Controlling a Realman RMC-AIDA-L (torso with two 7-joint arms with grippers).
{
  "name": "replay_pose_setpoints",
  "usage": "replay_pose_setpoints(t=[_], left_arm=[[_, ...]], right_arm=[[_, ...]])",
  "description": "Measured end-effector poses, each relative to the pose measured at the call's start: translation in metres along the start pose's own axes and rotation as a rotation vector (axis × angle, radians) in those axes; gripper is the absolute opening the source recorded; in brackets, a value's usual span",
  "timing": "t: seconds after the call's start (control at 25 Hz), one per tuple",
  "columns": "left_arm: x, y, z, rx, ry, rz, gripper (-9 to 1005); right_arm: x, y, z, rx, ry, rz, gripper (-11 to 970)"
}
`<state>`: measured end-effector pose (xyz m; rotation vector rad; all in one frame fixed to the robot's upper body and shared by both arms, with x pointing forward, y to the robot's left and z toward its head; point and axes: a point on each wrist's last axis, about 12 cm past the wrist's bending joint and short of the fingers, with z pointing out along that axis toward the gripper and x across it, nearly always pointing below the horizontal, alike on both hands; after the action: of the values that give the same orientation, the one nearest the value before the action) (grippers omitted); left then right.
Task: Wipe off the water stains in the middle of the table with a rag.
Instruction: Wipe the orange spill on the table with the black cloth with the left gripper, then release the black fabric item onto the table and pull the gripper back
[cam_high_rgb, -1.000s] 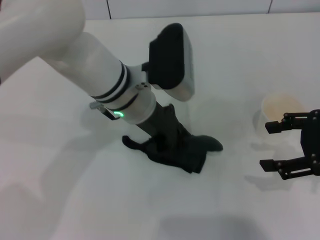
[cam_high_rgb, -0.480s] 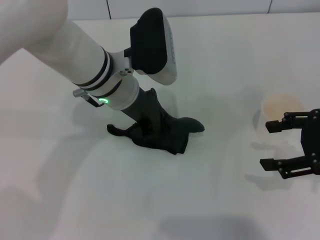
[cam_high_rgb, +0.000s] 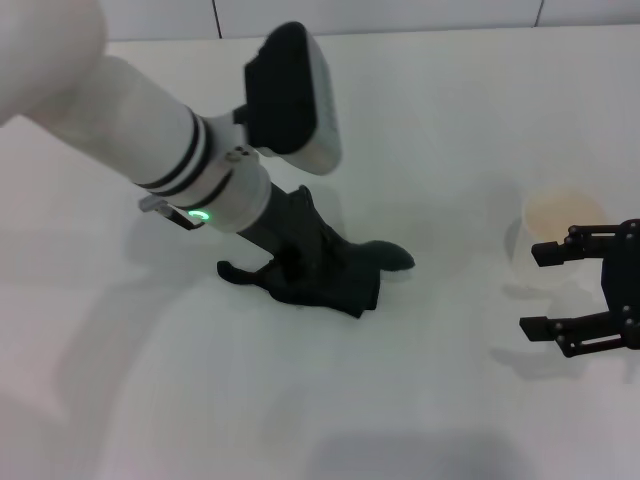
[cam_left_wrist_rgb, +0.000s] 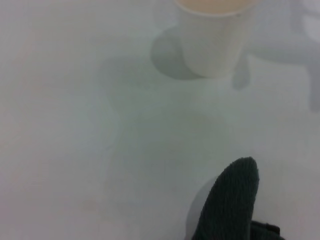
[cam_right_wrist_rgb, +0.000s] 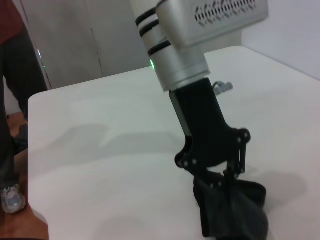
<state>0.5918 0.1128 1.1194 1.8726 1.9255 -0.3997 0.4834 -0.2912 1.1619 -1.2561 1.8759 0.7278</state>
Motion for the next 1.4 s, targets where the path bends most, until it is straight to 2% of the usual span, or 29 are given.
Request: replay_pose_setpoints(t=[0.28,0.76,1.16,1.4], left_arm=[[0.03,-0.01,-0.022,-0.025,-0.068,-0.083,103],[0.102,-0.032,-0.056,-0.049,-0.14,-0.252,105],[0.118,-0.042,-0.057,-0.019,-0.116,-0.318,107],[0.122,-0.042,-0.06,-0.021,-0.121,-0.369,108]], right_arm=[[-0.004,0.0,0.002,-0.004,-0.013,-0.007,824],[-0.004,-0.003,0.009,0.001,-0.031,0.008,824],[-0.008,-0.005,0.014,0.003,-0.033,0.015,824],[-0.009,-0.006,0.014,0.01,-0.036,0.012,824]])
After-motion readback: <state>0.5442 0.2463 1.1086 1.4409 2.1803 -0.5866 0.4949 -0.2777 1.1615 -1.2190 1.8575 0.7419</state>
